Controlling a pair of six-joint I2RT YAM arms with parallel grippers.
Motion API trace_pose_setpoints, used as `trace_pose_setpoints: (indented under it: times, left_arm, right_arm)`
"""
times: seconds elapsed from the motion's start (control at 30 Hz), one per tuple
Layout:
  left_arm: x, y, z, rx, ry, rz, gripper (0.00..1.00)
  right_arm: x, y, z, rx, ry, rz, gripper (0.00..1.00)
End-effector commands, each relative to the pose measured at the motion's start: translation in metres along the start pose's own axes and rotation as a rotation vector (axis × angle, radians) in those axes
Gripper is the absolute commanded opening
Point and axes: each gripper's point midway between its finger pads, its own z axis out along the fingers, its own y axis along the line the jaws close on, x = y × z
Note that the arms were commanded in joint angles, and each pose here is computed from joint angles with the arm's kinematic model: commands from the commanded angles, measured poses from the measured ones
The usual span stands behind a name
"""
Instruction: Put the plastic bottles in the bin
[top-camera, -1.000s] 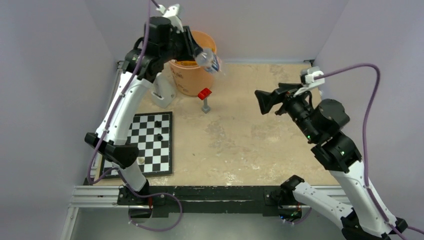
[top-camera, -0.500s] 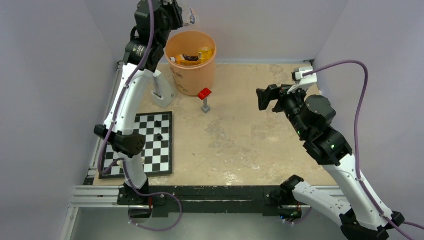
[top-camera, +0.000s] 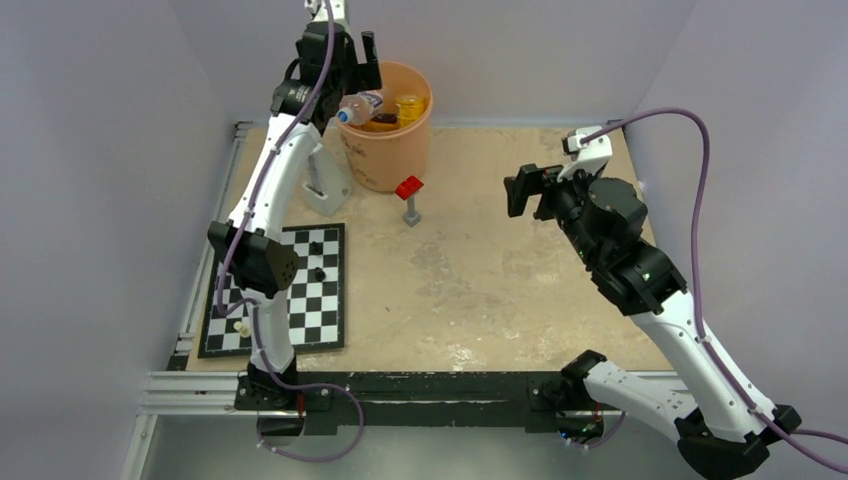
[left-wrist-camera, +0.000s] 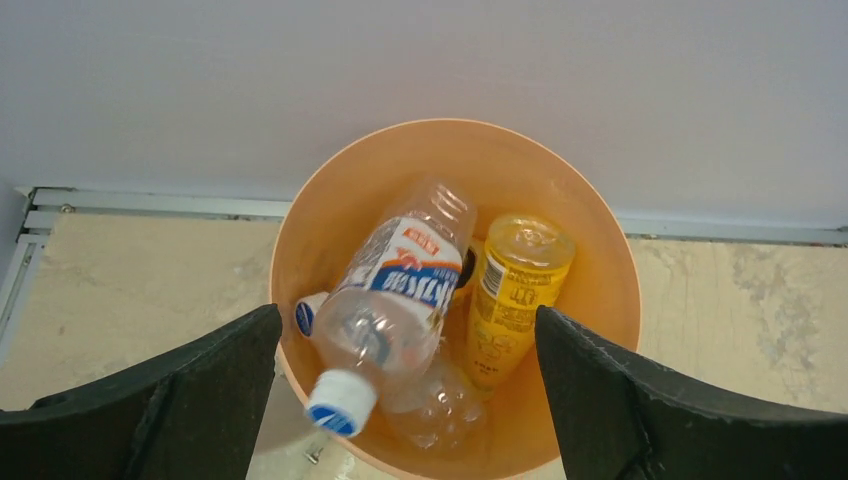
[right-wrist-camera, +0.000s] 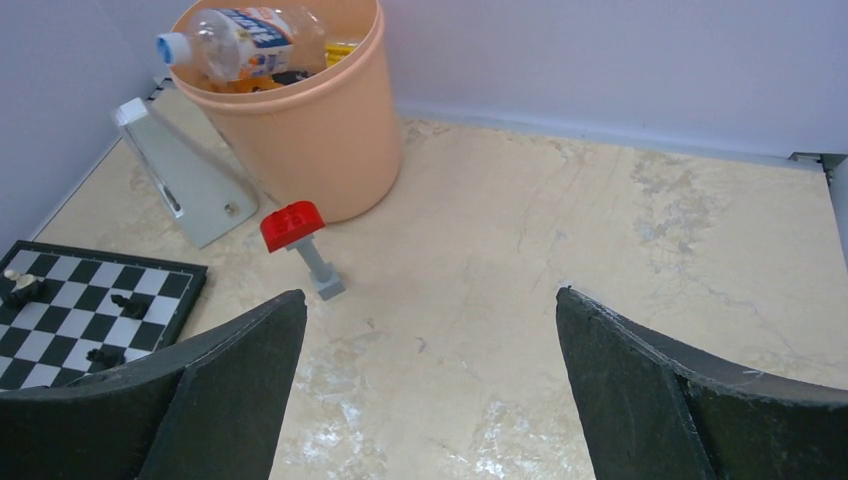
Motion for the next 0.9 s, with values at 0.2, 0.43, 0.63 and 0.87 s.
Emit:
trace_pose_setpoints:
  times: [0.2, 0.43, 0.63, 0.87]
  left_arm:
    - [-0.038, -0.008, -0.126, 0.177, 0.005, -0.046, 1.0]
    - [0.033, -0.005, -0.198, 0.277, 0.193, -0.093, 1.0]
    - [0.111, 0.013, -0.257, 0.297, 0.307, -0.135, 1.0]
    - [0.216, 0.053, -0.291, 0.228, 0.461, -0.13, 1.0]
  right_arm:
    - [-0.002, -0.003, -0.002, 0.028, -0.013, 0.066, 0.98]
    - [0.01, -0.02, -0.006, 0.15, 0.046, 0.13, 0.98]
    - [0.036, -0.03, -0.009, 0.229, 0.147, 0.155, 0.98]
    - [0.062, -0.026, -0.009, 0.21, 0.208, 0.169, 0.98]
